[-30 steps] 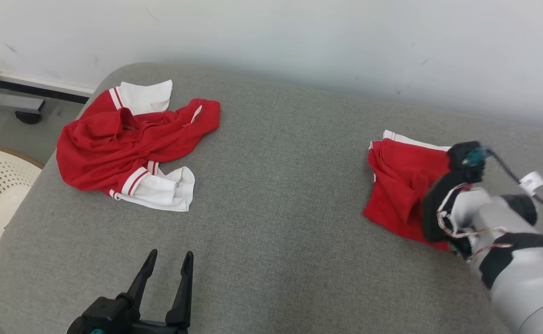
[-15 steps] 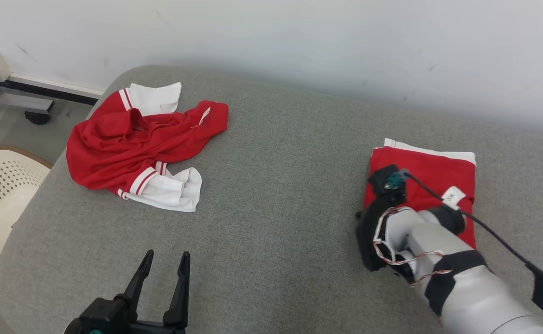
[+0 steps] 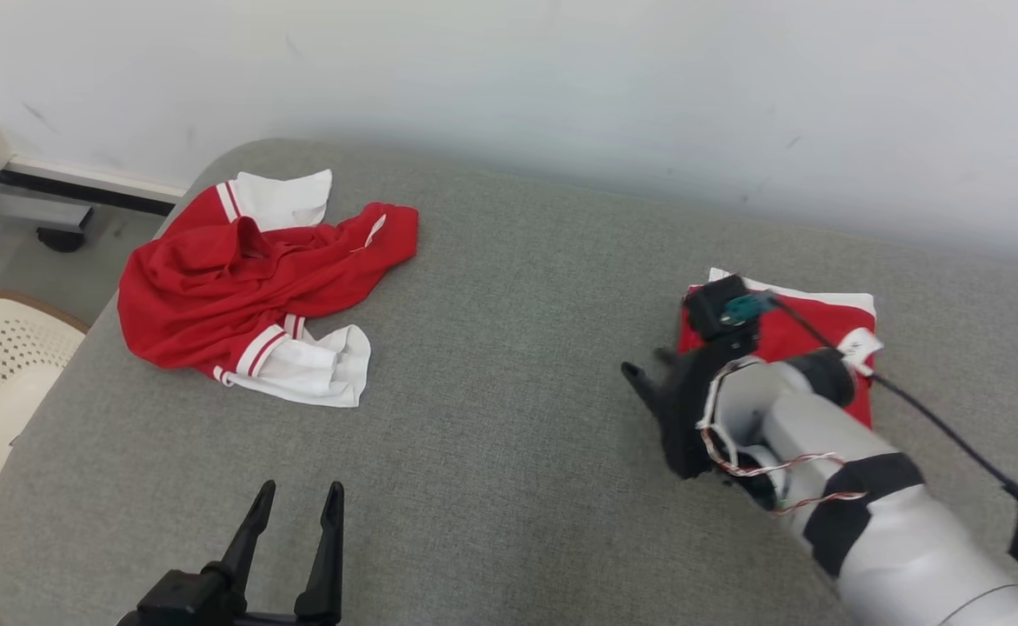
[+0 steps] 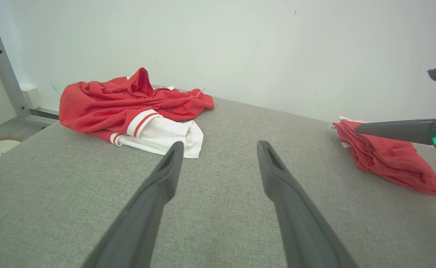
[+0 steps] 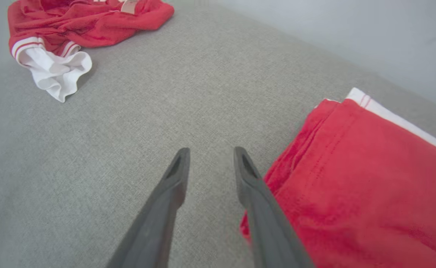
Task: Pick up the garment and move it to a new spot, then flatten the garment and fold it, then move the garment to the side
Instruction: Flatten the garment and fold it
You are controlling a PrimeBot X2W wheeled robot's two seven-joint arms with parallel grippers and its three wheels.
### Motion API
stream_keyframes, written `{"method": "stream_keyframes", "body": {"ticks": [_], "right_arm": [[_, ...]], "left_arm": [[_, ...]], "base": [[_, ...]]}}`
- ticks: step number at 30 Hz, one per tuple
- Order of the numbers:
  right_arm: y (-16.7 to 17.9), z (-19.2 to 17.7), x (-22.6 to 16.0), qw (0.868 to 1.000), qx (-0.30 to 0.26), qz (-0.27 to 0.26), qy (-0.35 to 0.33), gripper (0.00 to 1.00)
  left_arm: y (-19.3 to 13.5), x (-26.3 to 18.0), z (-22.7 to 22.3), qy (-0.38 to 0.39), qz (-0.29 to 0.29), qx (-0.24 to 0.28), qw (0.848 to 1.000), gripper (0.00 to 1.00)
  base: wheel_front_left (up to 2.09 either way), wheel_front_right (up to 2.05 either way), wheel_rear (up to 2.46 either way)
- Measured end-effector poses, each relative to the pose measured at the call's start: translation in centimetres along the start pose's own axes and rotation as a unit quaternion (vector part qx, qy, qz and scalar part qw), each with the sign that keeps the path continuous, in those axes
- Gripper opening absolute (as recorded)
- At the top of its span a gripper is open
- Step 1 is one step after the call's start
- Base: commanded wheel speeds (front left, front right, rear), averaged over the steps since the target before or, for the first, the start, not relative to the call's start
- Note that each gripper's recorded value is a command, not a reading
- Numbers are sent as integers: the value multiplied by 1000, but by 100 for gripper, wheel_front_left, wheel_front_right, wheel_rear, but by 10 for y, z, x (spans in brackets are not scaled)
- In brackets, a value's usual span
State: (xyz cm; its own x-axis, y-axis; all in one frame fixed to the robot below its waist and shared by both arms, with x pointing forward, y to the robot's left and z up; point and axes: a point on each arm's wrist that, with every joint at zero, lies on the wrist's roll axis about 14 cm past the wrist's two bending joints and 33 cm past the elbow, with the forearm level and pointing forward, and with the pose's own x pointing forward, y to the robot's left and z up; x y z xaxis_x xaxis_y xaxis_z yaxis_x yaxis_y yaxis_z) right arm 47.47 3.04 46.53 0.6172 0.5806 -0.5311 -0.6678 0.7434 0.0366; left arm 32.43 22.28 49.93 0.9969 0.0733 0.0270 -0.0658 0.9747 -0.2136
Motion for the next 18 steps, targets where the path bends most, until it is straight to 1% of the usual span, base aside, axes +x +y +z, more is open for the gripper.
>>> {"method": "stream_keyframes", "body": {"ticks": [4, 8, 10, 13, 14, 17, 18], "right_arm": [[-39, 12, -19, 998, 27, -45, -45, 100], [-79, 13, -45, 988, 56, -99, -104, 100], [-95, 15, -61, 978, 75, -124, -149, 100], [-111, 12, -85, 958, 97, -158, -217, 100], [-111, 12, -85, 958, 97, -158, -217, 100], [-114, -4, -105, 938, 133, -181, -263, 100], [-112, -14, -118, 929, 142, -193, -281, 100]], "left_arm": [[-3, 1, 4, -7, -5, -3, 1000, 100], [-5, -2, 5, -10, -7, -8, 1000, 100], [-4, -1, 10, -18, -4, -9, 1000, 100], [-4, -3, 8, -17, -3, -12, 1000, 100], [-4, -3, 8, -17, -3, -12, 1000, 100], [-5, -2, 13, -26, -3, -14, 1000, 100], [-8, -2, 13, -28, -6, -16, 999, 100]], "base": [[0, 0, 0], [0, 0, 0], [0, 0, 0], [0, 0, 0], [0, 0, 0], [0, 0, 0], [0, 0, 0]]}}
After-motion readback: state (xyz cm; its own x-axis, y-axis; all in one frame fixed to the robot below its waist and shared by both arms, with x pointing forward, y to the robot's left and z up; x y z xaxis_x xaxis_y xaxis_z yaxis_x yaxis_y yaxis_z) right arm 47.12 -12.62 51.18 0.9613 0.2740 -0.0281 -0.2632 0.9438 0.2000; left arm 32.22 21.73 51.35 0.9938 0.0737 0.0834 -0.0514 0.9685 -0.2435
